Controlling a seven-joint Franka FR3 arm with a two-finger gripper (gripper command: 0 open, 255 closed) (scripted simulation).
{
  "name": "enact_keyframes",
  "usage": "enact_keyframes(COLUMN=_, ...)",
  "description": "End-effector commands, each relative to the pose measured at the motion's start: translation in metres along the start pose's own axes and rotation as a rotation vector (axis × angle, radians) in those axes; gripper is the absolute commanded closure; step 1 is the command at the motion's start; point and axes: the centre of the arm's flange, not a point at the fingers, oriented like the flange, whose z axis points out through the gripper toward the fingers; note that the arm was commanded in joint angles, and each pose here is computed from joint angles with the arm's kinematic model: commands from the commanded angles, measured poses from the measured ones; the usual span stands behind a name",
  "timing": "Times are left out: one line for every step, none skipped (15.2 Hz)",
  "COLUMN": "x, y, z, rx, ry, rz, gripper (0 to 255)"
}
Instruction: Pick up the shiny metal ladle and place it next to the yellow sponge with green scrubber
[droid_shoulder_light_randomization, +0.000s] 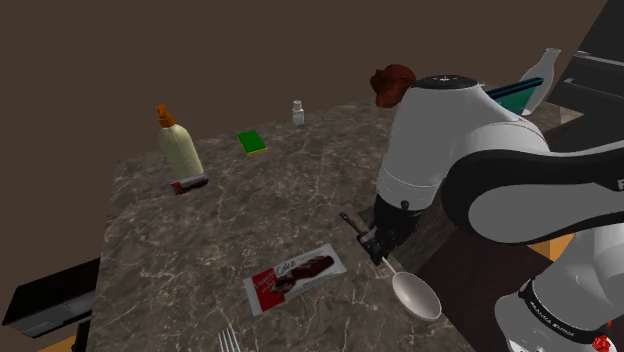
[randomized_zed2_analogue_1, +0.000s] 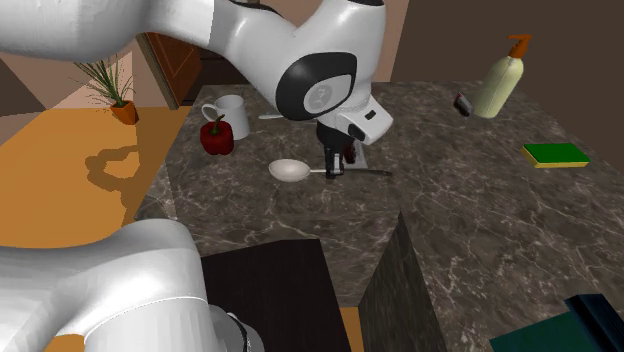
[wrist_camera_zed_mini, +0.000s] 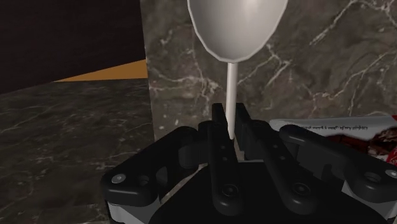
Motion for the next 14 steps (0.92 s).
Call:
enact_keyframes(x=0.0, y=-0.001, z=-0.011, rx=0.0, ry=0.0, rz=0.0, gripper=255)
enact_keyframes(x=0.0, y=-0.002, z=-0.016, rx=0.0, ry=0.0, rz=0.0, gripper=255)
enact_keyframes(x=0.0, y=-0.002, z=-0.021, rx=0.0, ry=0.0, rz=0.0, gripper=255)
enact_keyframes(x=-0.001, y=-0.003, z=-0.026, rx=0.0, ry=0.0, rz=0.0, gripper=255)
enact_keyframes(x=-0.001, y=-0.003, z=-0.032, rx=0.0, ry=0.0, rz=0.0, gripper=255)
enact_keyframes(x=-0.001, y=-0.004, z=-0.037, rx=0.0, ry=0.0, rz=0.0, gripper=255)
enact_keyframes(x=-0.001, y=-0.004, z=-0.042, rx=0.0, ry=0.0, rz=0.0, gripper=255)
enact_keyframes(x=-0.001, y=-0.005, z=-0.047, rx=0.0, ry=0.0, rz=0.0, gripper=255)
enact_keyframes(x=-0.001, y=-0.006, z=-0.053, rx=0.0, ry=0.0, rz=0.0, gripper=255)
enact_keyframes(x=-0.001, y=-0.006, z=-0.058, rx=0.0, ry=0.0, rz=0.0, gripper=255)
enact_keyframes(x=-0.001, y=-0.007, z=-0.062, rx=0.0, ry=0.0, rz=0.0, gripper=255)
enact_keyframes(x=0.012, y=-0.005, z=-0.063, rx=0.0, ry=0.0, rz=0.0, gripper=255)
enact_keyframes(x=0.025, y=-0.003, z=-0.063, rx=0.0, ry=0.0, rz=0.0, gripper=255)
enact_keyframes(x=0.038, y=-0.002, z=-0.064, rx=0.0, ry=0.0, rz=0.0, gripper=255)
